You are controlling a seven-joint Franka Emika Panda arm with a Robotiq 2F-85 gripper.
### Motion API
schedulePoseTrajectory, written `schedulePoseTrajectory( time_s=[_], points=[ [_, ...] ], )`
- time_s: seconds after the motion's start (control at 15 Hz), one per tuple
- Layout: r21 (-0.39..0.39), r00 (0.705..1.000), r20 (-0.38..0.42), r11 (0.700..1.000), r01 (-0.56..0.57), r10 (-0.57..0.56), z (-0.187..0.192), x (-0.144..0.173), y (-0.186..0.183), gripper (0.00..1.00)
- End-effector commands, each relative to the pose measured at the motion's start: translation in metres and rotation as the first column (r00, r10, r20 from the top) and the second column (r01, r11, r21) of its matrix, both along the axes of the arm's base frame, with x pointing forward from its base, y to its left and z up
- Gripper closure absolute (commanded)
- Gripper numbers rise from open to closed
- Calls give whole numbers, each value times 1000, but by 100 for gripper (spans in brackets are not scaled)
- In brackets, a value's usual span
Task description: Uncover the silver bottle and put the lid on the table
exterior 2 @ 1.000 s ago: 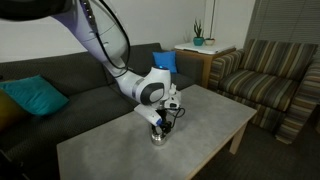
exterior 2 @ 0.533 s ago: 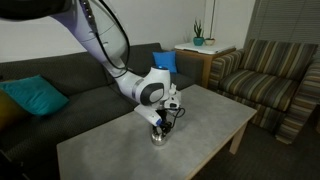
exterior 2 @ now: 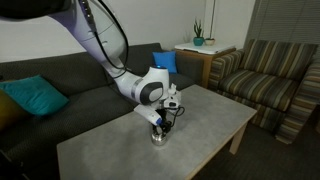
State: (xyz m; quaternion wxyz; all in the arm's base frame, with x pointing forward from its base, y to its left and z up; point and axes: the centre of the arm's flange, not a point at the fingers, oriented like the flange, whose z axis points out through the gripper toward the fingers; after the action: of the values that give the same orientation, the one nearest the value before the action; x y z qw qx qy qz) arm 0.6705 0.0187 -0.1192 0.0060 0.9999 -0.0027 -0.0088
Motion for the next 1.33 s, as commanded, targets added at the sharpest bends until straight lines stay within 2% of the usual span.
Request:
schedulePoseTrajectory(
  time_s=[0.0, 0.47, 1.0, 1.27],
  points=[
    [-45, 1000, 16, 999, -8, 9, -21, 20, 3, 56],
    [-56, 999, 29, 998, -20, 22, 3, 18, 7, 56],
    [-35, 998, -2, 997, -67, 67, 24, 16, 24, 56],
    [31, 990, 7, 990, -138, 138, 28, 17, 38, 56]
  ],
)
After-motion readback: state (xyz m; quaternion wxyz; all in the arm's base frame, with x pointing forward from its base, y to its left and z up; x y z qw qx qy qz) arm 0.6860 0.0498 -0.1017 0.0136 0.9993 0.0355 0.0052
